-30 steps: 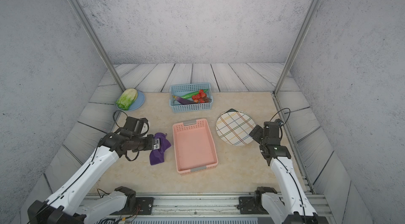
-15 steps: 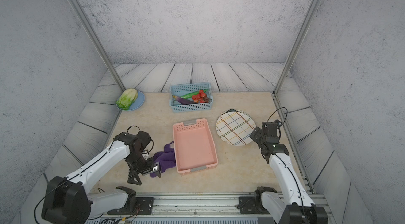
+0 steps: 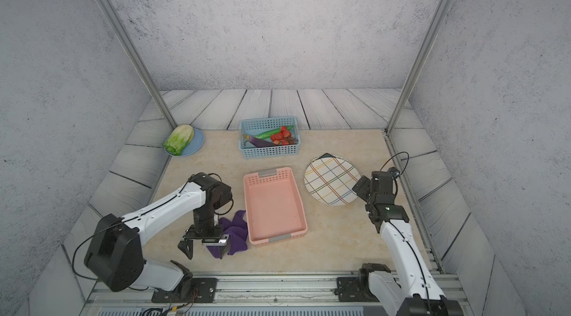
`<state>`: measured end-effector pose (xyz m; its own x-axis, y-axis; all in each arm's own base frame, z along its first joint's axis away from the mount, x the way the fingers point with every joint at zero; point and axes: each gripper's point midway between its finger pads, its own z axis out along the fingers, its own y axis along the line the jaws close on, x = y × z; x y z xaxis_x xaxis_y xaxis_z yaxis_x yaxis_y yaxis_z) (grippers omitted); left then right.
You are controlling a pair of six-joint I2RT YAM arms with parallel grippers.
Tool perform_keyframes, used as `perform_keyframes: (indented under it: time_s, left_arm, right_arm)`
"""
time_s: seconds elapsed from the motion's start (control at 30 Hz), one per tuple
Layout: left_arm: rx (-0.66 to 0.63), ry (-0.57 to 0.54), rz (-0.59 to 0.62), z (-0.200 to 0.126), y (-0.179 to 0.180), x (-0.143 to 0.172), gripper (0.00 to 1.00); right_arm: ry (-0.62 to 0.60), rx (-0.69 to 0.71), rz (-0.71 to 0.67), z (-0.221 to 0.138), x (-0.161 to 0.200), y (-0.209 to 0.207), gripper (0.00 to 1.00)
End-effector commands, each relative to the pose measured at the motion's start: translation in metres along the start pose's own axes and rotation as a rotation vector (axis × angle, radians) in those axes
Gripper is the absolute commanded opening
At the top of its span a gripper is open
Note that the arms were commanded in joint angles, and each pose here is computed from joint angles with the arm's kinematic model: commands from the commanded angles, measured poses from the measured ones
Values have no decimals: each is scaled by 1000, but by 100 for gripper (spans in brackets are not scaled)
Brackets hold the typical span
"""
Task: Wipe the wet plate dry
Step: Place the towel at the center of the board, then reset both arms
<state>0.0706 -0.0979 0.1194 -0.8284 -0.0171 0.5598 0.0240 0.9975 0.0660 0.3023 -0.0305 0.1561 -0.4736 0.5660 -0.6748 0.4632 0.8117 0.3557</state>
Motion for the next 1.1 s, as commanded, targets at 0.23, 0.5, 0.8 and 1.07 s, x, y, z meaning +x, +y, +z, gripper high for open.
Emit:
perform_keyframes:
  time_s: [0.23, 0.5, 0.8, 1.07]
  left_arm:
    - [450, 170, 18, -7, -54, 79, 99]
    - [294, -38, 71, -65, -40, 64, 99]
    - [76, -1172, -150, -200, 39, -113, 99]
    - [-193, -1760, -235, -168, 105, -170, 99]
  right_arm:
    - [288, -1121, -314, -152, 75, 205, 83]
    - [399, -1309, -669, -215, 169, 245, 87]
    - [-236, -256, -535, -87, 29, 107, 91]
    - [-305, 23, -489, 10, 22, -1, 93]
